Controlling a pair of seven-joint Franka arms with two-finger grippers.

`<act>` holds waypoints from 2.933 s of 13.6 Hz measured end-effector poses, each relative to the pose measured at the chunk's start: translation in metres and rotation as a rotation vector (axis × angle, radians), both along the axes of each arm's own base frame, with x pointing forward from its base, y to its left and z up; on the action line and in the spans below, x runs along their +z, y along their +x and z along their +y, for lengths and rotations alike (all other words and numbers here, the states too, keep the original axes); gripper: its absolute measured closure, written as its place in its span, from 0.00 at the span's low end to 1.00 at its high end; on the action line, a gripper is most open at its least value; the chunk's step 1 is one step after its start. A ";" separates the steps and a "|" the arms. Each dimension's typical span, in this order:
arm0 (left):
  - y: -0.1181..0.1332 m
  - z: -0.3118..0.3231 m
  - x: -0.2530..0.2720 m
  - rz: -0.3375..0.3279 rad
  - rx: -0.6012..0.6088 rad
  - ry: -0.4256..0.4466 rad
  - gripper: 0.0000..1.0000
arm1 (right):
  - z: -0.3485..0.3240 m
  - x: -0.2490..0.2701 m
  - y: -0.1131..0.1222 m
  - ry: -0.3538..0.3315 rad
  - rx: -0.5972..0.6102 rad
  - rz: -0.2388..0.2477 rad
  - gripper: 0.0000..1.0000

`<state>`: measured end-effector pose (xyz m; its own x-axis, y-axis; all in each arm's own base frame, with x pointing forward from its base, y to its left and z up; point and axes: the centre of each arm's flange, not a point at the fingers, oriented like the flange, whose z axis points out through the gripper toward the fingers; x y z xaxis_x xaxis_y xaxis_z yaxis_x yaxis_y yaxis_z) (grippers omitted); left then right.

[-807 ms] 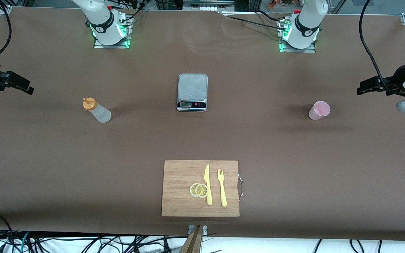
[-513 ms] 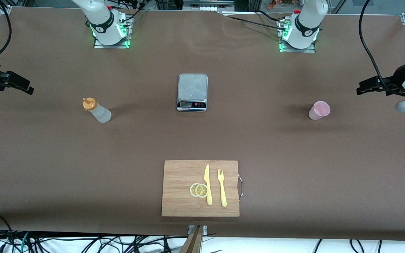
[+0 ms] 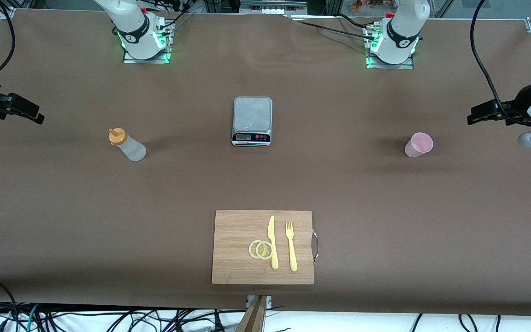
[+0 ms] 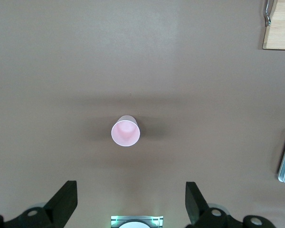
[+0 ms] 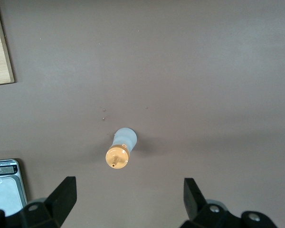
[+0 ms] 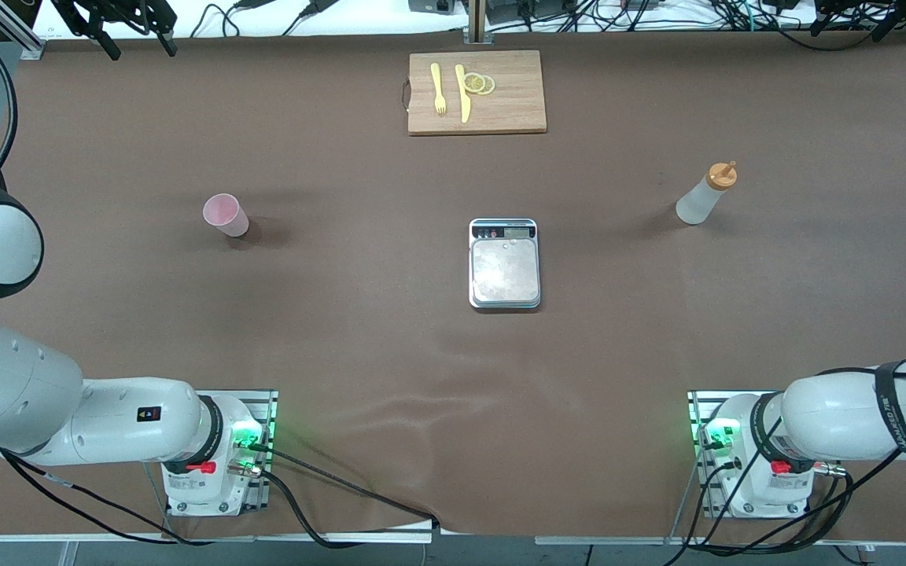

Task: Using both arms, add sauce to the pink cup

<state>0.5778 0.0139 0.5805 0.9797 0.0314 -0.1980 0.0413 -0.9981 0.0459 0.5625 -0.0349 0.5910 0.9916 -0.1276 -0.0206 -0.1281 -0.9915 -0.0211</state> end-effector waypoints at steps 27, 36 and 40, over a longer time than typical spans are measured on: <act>0.001 -0.001 -0.015 0.034 -0.006 -0.003 0.00 | 0.000 0.000 0.000 0.000 0.000 0.000 0.00; -0.002 0.045 -0.157 0.050 -0.123 0.005 0.00 | 0.000 0.000 0.000 0.000 0.001 0.001 0.00; -0.026 0.062 -0.245 0.001 -0.160 0.004 0.01 | 0.000 0.000 0.000 0.000 0.001 0.001 0.00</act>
